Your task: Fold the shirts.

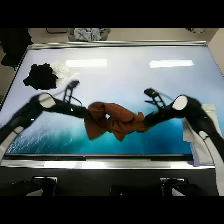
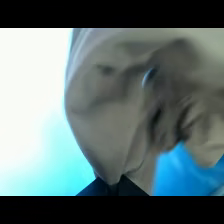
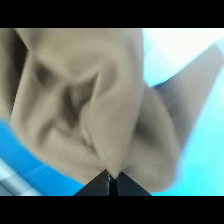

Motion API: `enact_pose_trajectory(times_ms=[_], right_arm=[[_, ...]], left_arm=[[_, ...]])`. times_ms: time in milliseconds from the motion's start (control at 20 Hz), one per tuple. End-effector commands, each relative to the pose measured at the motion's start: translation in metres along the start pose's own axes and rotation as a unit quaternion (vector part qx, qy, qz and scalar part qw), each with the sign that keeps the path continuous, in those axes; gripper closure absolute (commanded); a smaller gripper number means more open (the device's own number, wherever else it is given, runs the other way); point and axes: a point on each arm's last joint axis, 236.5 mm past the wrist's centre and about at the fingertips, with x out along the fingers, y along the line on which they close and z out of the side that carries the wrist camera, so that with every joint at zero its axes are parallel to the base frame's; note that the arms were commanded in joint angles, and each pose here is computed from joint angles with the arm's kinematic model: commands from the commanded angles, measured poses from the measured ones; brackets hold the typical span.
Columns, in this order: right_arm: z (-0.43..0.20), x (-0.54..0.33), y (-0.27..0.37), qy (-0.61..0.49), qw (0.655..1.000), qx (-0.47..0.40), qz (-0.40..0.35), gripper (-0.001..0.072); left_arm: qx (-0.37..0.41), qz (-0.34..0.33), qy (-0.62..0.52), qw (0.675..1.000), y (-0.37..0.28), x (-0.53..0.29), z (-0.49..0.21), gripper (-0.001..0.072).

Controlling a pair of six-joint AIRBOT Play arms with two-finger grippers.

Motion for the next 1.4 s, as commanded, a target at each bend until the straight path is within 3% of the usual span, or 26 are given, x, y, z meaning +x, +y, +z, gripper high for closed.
enact_pose_trajectory(times_ms=[0,100,200,300,500,700,800,1000,1150,1350], right_arm=[[0.080,-0.152,-0.033,-0.140,0.961,-0.132,-0.199,0.0670],[0.127,-0.302,-0.012,-0.295,0.884,-0.172,-0.318,0.0669],[0.129,-0.417,0.033,-0.413,0.808,-0.190,-0.375,0.0669],[0.105,-0.472,0.070,-0.469,0.773,-0.187,-0.384,0.0669],[0.046,-0.447,0.085,-0.392,0.826,-0.181,-0.363,0.0669],[0.020,-0.434,0.089,-0.356,0.849,-0.174,-0.350,0.0669],[0.010,-0.404,0.082,-0.298,0.882,-0.167,-0.324,0.0669],[-0.027,-0.271,0.045,-0.070,0.968,-0.127,-0.207,0.0667],[-0.030,-0.161,0.001,-0.006,0.980,-0.105,-0.170,0.0667],[0.037,-0.075,-0.069,-0.091,0.969,-0.078,-0.214,0.0667]], left_arm=[[0.103,0.082,-0.181,0.975,-0.016,-0.143,0.104,0.0675],[0.139,0.103,-0.314,0.934,-0.050,-0.261,0.146,0.0675],[0.163,0.118,-0.418,0.886,-0.083,-0.366,0.155,0.0675],[0.165,0.121,-0.479,0.853,-0.105,-0.430,0.143,0.0675],[0.152,0.107,-0.481,0.857,-0.122,-0.454,0.105,0.0674],[0.153,0.108,-0.441,0.878,-0.122,-0.443,0.082,0.0674],[0.132,0.103,-0.364,0.916,-0.105,-0.398,0.066,0.0674],[0.076,0.090,-0.181,0.976,-0.049,-0.261,0.027,0.0675],[0.035,0.081,-0.065,0.994,-0.006,-0.146,-0.022,0.0674],[0.044,0.100,-0.059,0.992,0.041,-0.057,-0.021,0.0674]])
